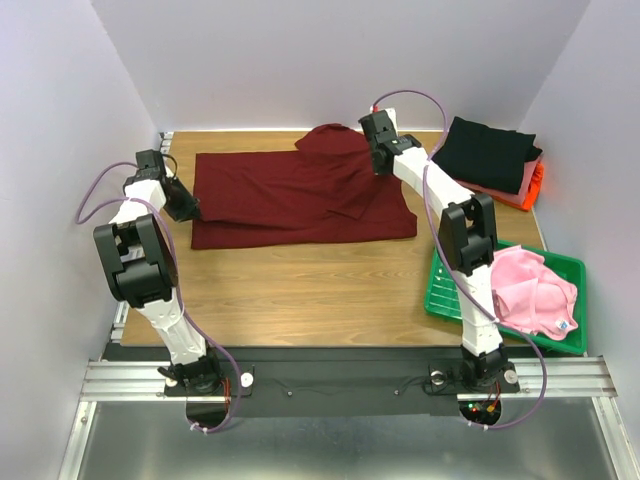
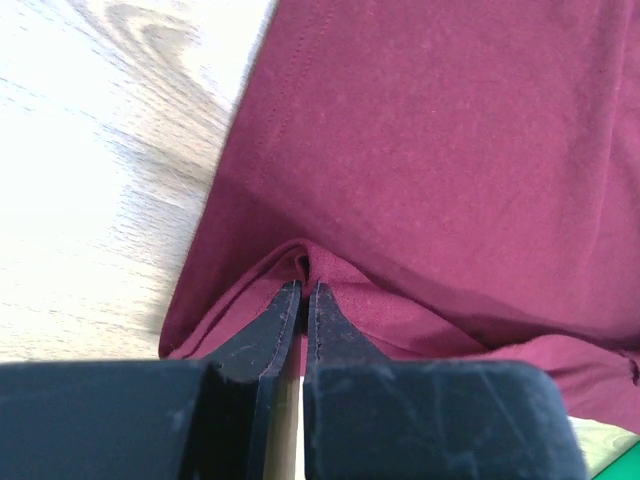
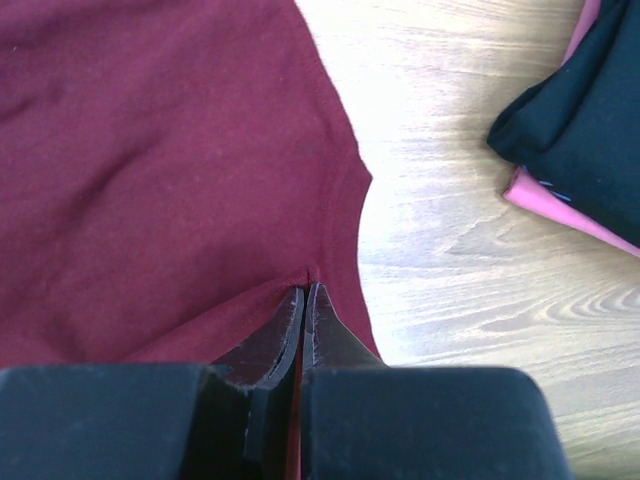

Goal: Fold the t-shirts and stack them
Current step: Fold the tshirt

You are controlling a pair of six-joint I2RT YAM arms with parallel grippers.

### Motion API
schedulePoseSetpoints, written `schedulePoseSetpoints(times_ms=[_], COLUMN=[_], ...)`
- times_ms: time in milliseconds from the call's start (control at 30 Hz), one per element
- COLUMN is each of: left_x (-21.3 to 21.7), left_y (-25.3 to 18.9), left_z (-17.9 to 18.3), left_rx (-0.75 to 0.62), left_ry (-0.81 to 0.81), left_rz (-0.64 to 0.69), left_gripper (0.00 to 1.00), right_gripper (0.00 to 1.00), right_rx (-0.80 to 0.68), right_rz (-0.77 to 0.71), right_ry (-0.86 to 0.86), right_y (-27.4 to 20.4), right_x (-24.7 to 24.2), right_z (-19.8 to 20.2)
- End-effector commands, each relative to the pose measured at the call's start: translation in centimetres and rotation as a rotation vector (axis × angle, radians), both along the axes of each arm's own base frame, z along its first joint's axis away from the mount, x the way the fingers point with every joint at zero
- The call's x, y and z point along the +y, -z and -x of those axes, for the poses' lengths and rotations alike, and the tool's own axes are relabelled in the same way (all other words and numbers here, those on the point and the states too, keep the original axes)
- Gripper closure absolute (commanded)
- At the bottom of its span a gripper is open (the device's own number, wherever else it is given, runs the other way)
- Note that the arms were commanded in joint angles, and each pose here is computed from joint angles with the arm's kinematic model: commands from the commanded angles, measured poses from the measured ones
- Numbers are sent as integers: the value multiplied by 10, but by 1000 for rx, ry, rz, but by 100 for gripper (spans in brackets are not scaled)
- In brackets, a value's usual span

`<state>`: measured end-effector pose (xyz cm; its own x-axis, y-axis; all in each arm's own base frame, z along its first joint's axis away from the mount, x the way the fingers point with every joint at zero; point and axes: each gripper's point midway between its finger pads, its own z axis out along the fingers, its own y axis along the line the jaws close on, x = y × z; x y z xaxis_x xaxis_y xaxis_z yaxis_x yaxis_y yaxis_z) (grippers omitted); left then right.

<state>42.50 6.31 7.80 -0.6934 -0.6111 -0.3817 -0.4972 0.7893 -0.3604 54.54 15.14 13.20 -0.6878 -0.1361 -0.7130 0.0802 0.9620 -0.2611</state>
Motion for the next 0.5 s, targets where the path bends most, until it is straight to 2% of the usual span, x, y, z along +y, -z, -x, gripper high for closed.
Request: schedulePoseSetpoints(times_ms=[0,467], left_x=[8,10], left_y=[-17,-12], left_z=[-16,-29], left_rx=[-64,-71], left_ry=[9,5], left_rz=[-2,23], left_gripper=[100,100], right_gripper=[100,100], right_rx=[-90,-83], right_rz=[-6,10], right_ry=[28,33], right_y=[-27,-21], right_x=[-7,-13], right_z=[-18,-24])
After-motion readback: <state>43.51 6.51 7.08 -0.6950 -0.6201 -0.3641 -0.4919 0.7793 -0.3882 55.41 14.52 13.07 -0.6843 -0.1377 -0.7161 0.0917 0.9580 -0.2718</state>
